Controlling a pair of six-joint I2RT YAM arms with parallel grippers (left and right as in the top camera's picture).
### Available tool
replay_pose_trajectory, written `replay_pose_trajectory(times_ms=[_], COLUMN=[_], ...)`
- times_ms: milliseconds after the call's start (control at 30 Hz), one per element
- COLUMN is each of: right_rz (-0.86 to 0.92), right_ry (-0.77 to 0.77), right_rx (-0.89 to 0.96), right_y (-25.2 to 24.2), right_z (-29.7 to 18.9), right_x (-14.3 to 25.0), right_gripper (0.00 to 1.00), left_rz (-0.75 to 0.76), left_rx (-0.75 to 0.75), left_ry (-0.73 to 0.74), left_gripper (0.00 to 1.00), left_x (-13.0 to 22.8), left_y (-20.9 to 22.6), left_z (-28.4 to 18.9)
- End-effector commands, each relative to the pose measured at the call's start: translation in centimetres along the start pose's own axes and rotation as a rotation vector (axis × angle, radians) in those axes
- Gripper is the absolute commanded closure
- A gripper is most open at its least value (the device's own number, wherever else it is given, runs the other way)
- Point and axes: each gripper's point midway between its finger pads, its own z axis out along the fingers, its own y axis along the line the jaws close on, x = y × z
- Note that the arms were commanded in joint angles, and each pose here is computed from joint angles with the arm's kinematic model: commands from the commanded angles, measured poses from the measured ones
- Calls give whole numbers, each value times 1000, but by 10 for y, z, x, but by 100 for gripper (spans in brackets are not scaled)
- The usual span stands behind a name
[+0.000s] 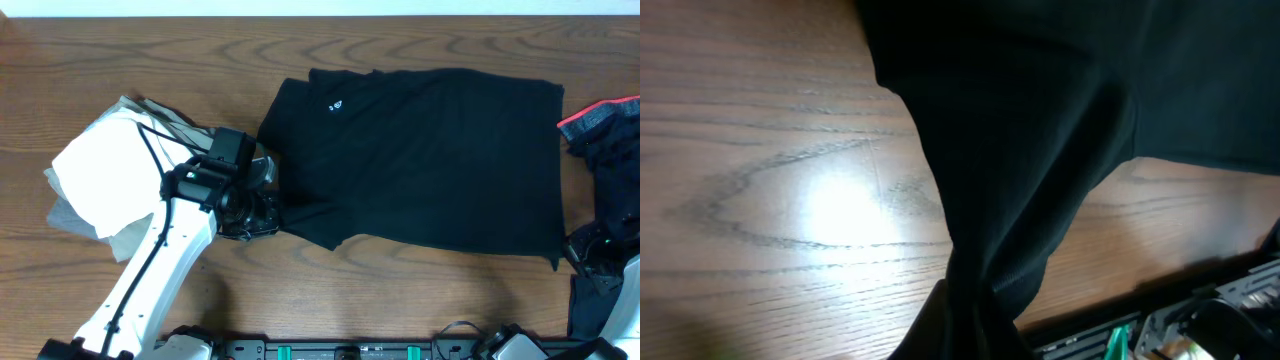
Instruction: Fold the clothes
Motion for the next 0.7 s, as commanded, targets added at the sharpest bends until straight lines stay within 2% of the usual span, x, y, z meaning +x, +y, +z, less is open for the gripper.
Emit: replay_pose_trajectory(times_ms=[0, 67, 200, 333, 467, 667], right_rz=[-16, -14, -7, 19, 46, 87], right_ry=[-7, 5, 47, 104, 89, 46], right_rx=[25, 28, 42, 37, 27, 18], right_y=[-5, -7, -14, -23, -30, -34], right_z=[-1, 2, 17, 45, 72, 90], right_x=[0, 4, 18, 43, 54, 56], right_gripper=[96, 75, 56, 51, 50, 56], left_rz=[27, 27, 27, 27, 27, 12], left_rx=[-25, -25, -25, -24, -24, -23], left_ry=[-44, -43, -44, -46, -46, -46], left_gripper=[94, 94, 94, 94, 94, 94], left_x=[-7, -7, -7, -8, -8, -8], left_y=[1, 1, 1, 1, 1, 1], left_z=[-8, -8, -8, -8, -8, -8])
